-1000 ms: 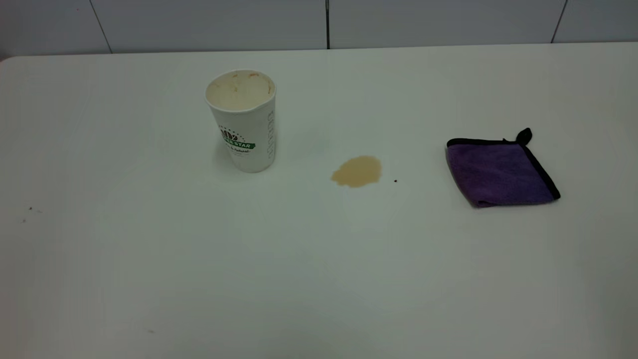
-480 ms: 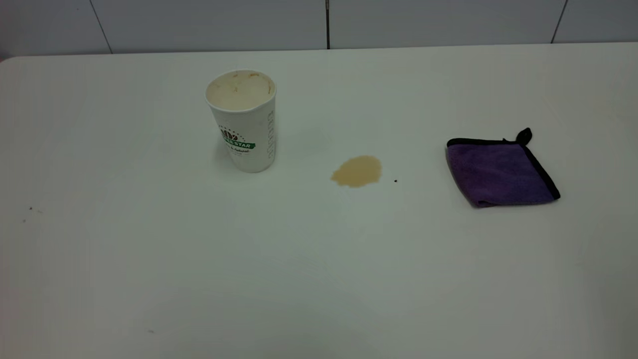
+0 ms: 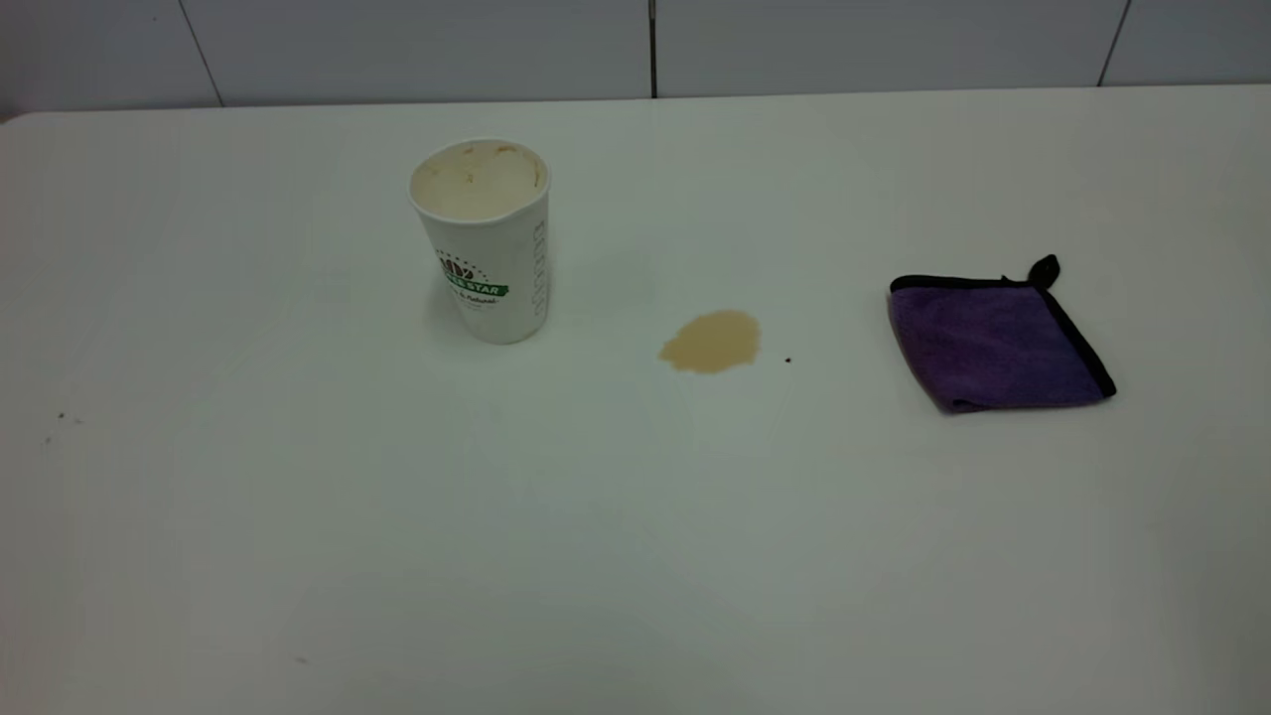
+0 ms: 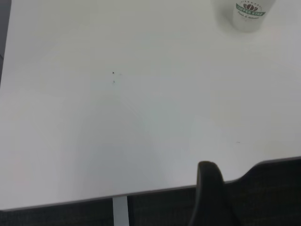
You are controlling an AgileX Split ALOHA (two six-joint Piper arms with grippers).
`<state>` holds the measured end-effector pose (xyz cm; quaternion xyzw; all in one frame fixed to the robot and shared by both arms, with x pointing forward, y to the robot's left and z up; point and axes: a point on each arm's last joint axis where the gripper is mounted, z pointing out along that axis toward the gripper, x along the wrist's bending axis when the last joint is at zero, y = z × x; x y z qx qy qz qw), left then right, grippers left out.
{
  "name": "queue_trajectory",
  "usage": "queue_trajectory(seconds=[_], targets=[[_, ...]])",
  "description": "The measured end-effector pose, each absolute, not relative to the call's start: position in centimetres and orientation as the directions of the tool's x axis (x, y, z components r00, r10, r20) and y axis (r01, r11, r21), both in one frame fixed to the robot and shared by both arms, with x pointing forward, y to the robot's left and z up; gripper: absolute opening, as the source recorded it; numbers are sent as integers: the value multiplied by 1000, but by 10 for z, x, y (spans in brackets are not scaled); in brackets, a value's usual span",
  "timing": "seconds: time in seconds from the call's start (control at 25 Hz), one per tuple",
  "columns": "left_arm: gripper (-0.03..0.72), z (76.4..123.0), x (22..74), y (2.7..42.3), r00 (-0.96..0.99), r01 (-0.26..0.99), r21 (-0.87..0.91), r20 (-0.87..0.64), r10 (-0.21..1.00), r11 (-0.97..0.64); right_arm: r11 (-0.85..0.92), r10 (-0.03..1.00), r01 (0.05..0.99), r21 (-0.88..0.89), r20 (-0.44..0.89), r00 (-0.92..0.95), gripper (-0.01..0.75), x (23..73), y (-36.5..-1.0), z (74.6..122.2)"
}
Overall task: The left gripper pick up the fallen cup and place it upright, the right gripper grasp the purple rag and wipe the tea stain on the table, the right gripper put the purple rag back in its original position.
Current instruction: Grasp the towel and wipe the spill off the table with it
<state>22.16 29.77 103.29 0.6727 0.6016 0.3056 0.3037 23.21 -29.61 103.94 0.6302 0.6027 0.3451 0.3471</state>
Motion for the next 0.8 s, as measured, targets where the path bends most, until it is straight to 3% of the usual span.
queue_trajectory(seconds=[0.52, 0.8], targets=[[497, 1033, 222, 298, 89, 624, 776, 43, 995, -90, 8, 1000, 549, 836, -17, 11, 486, 243, -296, 1052], [497, 1033, 222, 298, 89, 624, 776, 43, 995, -90, 66, 996, 620, 782, -19, -82, 595, 311, -294, 1060]])
